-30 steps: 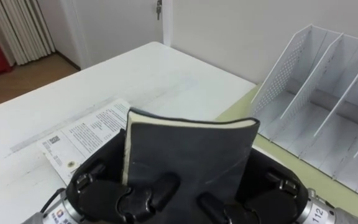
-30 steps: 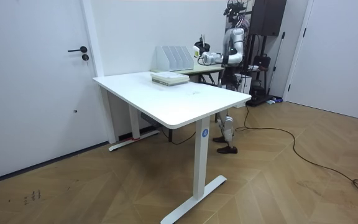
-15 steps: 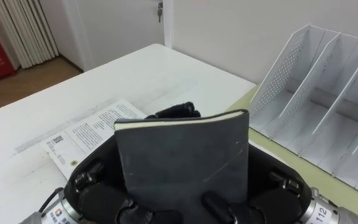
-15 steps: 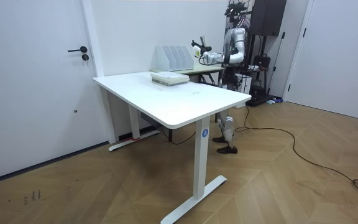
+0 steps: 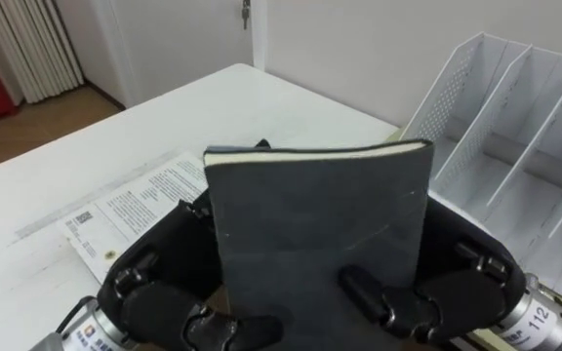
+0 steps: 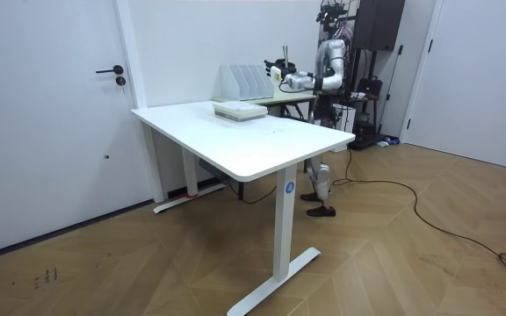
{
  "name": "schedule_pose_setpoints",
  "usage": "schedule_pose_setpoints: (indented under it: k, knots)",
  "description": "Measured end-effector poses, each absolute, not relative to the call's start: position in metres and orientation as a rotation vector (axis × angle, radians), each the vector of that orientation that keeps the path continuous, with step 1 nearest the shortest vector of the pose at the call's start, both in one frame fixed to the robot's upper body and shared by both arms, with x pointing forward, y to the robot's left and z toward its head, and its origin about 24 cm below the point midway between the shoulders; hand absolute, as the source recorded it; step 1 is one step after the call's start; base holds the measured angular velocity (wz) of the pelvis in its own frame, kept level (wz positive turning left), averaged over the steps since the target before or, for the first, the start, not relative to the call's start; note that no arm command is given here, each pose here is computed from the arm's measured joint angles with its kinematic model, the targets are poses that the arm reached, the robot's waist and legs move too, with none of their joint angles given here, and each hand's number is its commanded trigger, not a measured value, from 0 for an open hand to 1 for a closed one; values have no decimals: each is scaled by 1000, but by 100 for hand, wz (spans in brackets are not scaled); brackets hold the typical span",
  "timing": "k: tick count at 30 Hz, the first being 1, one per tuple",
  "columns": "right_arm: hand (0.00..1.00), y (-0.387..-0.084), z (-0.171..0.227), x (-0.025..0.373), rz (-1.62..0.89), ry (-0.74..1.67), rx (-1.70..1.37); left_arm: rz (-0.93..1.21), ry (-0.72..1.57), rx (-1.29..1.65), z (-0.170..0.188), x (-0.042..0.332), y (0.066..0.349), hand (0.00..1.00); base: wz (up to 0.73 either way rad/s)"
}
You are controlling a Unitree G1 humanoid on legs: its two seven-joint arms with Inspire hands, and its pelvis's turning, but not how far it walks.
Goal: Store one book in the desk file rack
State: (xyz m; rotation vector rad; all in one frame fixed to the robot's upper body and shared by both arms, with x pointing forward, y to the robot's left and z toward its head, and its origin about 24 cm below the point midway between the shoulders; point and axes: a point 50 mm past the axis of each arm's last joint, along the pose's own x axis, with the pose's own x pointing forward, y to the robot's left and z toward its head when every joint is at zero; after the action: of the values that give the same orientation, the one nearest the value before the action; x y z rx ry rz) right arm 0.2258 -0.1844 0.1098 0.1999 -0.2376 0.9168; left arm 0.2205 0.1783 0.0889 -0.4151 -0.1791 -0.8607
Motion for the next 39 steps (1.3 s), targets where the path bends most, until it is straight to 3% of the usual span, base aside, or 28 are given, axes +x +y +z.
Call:
schedule_pose_setpoints:
  k: [21,39]
  knots:
    - [100,-212,136,236,634,-334,160,-772,-27,-434,54,207,185,0,-1]
    - [100,-226,196,247,-26,-598,-169,-465,605,-285,-76,150,197,0,-3]
